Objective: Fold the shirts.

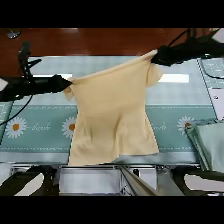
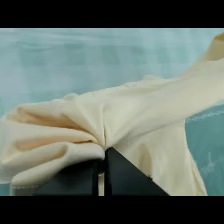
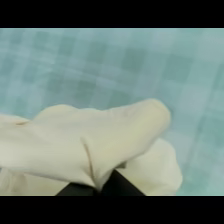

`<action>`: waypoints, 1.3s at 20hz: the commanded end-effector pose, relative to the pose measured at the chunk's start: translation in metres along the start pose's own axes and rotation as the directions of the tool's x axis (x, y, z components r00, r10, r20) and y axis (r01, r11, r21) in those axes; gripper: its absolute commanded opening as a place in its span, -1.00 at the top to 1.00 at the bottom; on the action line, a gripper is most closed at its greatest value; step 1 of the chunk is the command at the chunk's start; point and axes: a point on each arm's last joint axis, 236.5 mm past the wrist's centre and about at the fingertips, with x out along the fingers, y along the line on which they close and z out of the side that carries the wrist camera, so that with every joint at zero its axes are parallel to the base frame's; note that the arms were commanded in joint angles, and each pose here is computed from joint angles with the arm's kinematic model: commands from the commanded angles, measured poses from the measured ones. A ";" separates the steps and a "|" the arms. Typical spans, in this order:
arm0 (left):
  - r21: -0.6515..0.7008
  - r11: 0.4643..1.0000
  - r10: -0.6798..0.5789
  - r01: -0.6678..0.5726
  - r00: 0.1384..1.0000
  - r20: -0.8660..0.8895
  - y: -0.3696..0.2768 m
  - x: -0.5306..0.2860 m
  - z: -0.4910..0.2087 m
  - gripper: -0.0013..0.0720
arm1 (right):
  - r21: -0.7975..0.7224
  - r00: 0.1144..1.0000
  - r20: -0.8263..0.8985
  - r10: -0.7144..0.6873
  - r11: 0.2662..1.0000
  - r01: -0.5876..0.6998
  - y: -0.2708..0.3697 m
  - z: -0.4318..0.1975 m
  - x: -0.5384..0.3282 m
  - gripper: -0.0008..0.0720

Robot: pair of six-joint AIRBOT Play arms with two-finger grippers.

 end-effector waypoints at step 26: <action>-0.365 0.930 -0.072 -0.053 0.944 -0.323 0.120 0.147 -0.009 -0.74 | 0.477 0.791 -0.606 0.081 0.833 0.280 -0.143 -0.306 -0.021 -0.72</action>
